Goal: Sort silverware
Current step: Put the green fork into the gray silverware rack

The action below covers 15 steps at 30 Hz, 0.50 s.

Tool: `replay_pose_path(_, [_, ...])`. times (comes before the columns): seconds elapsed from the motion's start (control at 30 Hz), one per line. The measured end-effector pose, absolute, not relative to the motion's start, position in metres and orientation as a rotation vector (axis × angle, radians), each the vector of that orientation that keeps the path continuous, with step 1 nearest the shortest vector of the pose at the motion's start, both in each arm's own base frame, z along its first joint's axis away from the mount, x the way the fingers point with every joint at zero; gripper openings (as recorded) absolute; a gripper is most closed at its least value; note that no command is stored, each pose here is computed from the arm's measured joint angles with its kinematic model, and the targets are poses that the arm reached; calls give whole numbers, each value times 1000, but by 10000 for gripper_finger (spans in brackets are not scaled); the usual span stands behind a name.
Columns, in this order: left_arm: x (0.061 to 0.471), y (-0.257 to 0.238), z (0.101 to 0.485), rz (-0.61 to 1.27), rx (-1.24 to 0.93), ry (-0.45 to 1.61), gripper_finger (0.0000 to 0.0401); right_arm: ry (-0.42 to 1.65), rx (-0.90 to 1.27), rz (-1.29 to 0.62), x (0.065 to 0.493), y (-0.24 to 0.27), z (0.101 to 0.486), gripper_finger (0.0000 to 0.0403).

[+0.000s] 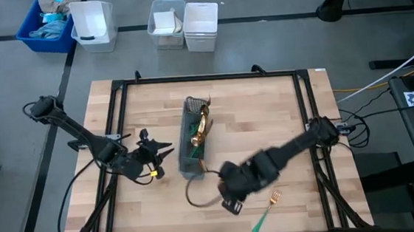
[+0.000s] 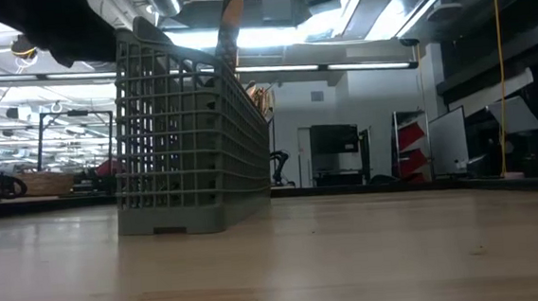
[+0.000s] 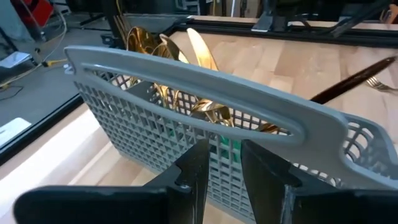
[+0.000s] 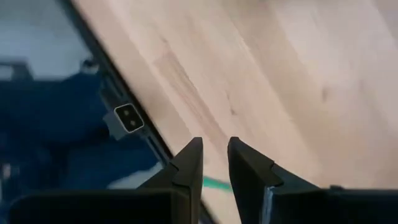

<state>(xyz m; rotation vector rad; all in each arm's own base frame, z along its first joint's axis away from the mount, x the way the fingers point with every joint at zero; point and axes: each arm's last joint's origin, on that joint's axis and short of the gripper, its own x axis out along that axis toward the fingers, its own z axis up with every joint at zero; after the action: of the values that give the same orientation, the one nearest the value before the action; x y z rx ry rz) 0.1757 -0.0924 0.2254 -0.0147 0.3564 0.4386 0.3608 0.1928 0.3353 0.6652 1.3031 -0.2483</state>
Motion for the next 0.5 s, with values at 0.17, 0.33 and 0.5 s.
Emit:
replay_pose_path(0.17, [174,-95,226,419,11,360,88,1252,902,-583,336,234,308,78])
replay_pose_path(0.33, [174,-95,226,409,17,364,88,1209,1133,-828,311,269,272,78])
replay_pose_path(0.5, [173,-97,224,345,-36,404,88,1175,1285,-908,294,294,236,78])
